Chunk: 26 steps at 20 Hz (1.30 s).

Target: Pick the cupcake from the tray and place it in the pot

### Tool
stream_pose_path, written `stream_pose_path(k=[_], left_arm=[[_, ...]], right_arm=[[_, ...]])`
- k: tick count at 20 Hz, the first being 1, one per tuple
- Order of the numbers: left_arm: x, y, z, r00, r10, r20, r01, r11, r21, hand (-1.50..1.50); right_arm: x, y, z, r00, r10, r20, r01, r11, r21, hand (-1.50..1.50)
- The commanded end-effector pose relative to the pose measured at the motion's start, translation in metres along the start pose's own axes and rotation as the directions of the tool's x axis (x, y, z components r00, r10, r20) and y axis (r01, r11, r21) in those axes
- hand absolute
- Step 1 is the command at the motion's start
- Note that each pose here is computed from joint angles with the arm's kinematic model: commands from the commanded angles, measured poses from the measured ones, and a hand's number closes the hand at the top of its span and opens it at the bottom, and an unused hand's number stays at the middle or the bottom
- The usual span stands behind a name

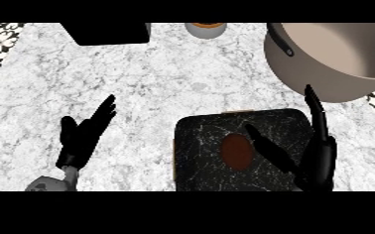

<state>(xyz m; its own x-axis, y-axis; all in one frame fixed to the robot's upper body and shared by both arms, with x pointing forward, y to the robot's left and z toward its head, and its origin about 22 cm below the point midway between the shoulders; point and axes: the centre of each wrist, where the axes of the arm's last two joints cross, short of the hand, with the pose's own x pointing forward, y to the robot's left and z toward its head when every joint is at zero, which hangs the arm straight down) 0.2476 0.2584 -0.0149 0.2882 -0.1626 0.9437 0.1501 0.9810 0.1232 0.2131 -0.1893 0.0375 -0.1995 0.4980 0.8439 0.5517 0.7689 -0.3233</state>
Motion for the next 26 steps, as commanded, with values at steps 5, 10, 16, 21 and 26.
stream_pose_path(k=[5, 10, 16, 21, 26], left_arm=[[-0.007, -0.014, 0.004, 1.000, -0.010, 0.013, 0.011, 0.998, -0.055, 0.00], [-0.007, -0.016, -0.009, 1.000, -0.014, 0.016, 0.015, 0.996, -0.086, 0.00], [-0.014, -0.024, -0.003, 0.999, -0.014, 0.036, 0.018, 0.995, -0.102, 0.00], [-0.003, 0.001, -0.016, 1.000, 0.004, 0.028, -0.002, 0.995, -0.096, 0.00], [0.013, -0.012, -0.015, 1.000, -0.019, 0.021, 0.021, 0.996, -0.087, 0.00]], right_arm=[[0.037, 0.000, 0.044, 0.951, 0.064, -0.303, -0.039, 0.995, 0.088, -1.50], [0.080, 0.009, 0.038, 0.897, 0.071, -0.436, -0.035, 0.995, 0.089, -1.50], [0.076, 0.023, 0.040, 0.789, 0.236, -0.567, -0.023, 0.934, 0.358, -1.50], [0.048, 0.021, 0.042, 0.746, 0.326, -0.581, -0.061, 0.902, 0.428, -1.50], [0.024, 0.006, 0.048, 0.763, 0.321, -0.562, -0.116, 0.922, 0.369, -1.50]])
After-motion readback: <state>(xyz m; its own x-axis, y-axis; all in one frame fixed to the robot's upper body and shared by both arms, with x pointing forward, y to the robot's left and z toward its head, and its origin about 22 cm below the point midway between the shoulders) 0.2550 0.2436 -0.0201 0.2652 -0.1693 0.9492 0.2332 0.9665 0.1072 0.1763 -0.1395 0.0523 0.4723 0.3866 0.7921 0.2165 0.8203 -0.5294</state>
